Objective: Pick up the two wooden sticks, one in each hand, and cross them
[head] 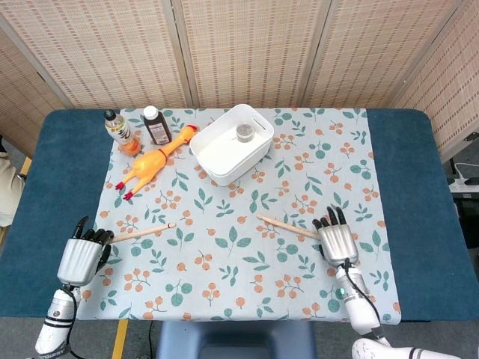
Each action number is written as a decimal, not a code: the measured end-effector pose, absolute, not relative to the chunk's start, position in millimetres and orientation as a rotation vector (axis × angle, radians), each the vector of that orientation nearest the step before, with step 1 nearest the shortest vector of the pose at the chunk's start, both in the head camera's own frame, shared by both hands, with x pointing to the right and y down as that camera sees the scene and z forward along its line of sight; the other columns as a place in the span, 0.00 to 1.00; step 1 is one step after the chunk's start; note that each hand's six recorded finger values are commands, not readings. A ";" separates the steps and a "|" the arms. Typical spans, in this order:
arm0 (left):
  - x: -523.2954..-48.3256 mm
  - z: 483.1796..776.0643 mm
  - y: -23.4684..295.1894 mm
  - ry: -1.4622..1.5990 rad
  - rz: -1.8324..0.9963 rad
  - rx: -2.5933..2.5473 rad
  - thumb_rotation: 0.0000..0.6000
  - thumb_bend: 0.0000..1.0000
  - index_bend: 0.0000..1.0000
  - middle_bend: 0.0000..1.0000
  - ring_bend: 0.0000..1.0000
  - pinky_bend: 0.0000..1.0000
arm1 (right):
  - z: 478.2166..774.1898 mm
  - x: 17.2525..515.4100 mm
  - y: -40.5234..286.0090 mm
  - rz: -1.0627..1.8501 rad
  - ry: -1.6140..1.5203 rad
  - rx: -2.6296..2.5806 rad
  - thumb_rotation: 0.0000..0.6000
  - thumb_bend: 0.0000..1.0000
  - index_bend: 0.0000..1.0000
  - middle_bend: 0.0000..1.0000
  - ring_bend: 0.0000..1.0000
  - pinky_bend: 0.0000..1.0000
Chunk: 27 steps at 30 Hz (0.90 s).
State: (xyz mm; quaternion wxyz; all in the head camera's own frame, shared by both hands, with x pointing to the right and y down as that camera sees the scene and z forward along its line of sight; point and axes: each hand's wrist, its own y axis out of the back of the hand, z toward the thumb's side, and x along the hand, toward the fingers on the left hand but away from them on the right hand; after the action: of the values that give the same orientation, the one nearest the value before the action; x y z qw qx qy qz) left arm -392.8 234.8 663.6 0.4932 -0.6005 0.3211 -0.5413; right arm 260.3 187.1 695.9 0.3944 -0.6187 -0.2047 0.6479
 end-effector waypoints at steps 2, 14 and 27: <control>-397.8 660.6 234.2 0.782 -1.317 -1.466 1.00 0.60 0.81 0.87 0.52 0.19 | 702.7 252.9 185.3 1.641 -0.496 -1.535 1.00 0.32 0.30 0.29 0.03 0.00; -423.1 667.3 232.4 0.775 -1.393 -1.488 1.00 0.60 0.80 0.87 0.52 0.19 | 730.1 239.9 183.7 1.651 -0.456 -1.470 1.00 0.32 0.41 0.37 0.14 0.00; -425.0 670.2 232.9 0.774 -1.400 -1.479 1.00 0.60 0.80 0.87 0.52 0.19 | 735.1 235.1 187.1 1.656 -0.414 -1.433 1.00 0.32 0.50 0.46 0.19 0.00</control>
State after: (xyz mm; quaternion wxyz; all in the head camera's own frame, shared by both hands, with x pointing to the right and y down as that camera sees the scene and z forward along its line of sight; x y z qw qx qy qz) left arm -425.0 232.9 670.2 0.4630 -0.6016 0.3149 -0.5696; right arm 235.1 187.1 735.1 0.4410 -0.5771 -0.1667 0.6668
